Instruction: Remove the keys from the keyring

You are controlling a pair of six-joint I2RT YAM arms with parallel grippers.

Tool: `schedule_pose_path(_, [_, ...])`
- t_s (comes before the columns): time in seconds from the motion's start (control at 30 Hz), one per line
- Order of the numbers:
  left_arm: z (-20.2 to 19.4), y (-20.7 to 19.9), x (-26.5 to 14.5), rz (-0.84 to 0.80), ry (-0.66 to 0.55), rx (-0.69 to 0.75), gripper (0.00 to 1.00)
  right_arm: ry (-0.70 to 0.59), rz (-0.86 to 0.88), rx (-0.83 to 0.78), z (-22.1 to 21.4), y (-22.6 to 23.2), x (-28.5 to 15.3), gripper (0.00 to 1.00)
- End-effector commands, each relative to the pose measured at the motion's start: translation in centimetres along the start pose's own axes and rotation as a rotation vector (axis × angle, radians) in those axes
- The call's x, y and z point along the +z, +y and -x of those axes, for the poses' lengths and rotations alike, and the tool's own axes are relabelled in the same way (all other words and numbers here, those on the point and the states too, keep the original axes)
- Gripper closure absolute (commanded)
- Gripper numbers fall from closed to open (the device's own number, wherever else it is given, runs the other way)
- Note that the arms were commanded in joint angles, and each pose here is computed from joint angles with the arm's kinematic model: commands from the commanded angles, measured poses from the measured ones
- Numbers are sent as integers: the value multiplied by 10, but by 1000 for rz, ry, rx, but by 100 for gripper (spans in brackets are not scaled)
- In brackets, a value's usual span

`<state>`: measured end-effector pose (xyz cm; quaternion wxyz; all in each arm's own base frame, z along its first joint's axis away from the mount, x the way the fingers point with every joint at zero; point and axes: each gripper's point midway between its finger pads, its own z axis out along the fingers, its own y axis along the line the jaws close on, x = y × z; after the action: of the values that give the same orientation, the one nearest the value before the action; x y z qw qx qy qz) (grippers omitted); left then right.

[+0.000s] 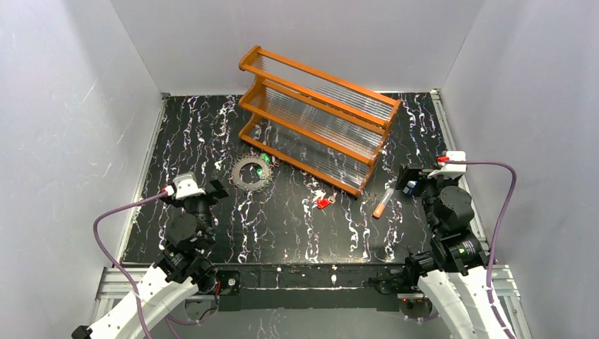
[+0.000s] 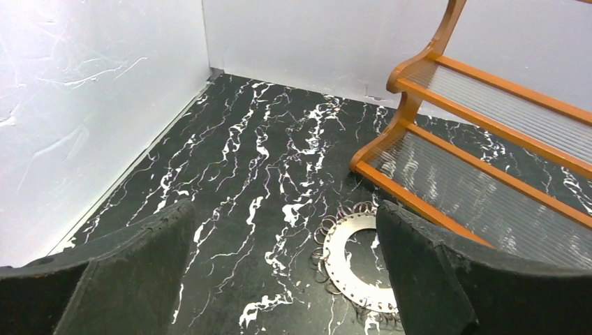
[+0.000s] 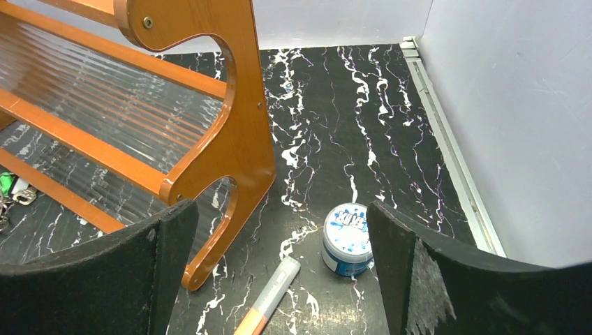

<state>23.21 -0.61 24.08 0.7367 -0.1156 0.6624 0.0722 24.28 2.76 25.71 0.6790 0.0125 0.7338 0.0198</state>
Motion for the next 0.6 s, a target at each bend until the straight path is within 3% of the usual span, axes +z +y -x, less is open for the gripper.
schedule_pose_path(0.0, [12, -4, 3, -13, -43, -27, 2, -55, -16, -2, 14, -4, -1, 1])
schedule_pose_path(0.27, [3, -18, 14, -61, 15, 50, 2, -95, 52, 7, 20, 7, -4, 1])
schedule_pose_path(0.57, [-42, -56, 33, -142, 227, 177, 2, -175, 138, 26, 32, 19, -15, 1])
